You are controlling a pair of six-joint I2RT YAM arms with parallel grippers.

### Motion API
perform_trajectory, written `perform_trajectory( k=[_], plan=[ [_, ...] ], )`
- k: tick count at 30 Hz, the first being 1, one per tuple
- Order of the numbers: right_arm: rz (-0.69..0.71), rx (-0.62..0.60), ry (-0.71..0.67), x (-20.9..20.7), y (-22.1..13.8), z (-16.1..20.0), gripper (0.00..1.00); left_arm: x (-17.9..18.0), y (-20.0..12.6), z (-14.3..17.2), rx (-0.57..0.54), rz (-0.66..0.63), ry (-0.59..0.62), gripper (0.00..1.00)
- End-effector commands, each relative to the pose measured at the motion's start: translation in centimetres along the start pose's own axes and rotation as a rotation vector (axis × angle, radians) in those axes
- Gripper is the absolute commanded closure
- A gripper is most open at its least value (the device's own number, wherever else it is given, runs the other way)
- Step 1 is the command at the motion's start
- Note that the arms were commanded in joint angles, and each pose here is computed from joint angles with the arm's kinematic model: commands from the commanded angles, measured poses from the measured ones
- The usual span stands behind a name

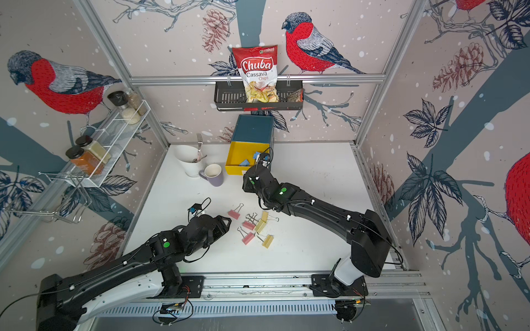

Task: Put the binder clips in the drawer according to color
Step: Close the drawer in the storage box.

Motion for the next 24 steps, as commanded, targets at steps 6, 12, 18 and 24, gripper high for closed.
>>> perform_trajectory(
  k=[6, 12, 18, 24],
  plan=[
    [-0.085, 0.023, 0.104, -1.1, 3.4, -2.2, 0.54, 0.7, -0.6, -0.5, -0.024, -0.011, 0.026, 0.34],
    [-0.097, 0.014, 0.110, -0.9, 4.4, -3.2, 0.59, 0.7, -0.7, -0.5, -0.027, -0.007, 0.024, 0.34],
    [-0.105, 0.009, 0.123, -0.7, 5.8, -4.2, 0.70, 0.6, -0.6, -0.4, -0.019, -0.007, 0.024, 0.35],
    [-0.132, -0.028, 0.139, -0.2, 6.4, -6.0, 0.72, 0.5, -0.6, -0.4, -0.018, -0.002, 0.024, 0.35]
  ],
)
Point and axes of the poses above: each gripper's point midway between its finger pads, its own y axis out along the fingers, its own x axis along the line the jaws close on, z = x × y, the point moved 3 cm from there along -y, back along the fingers, and after that the axes turned 11 degrees about y, right-handed, at the moved point
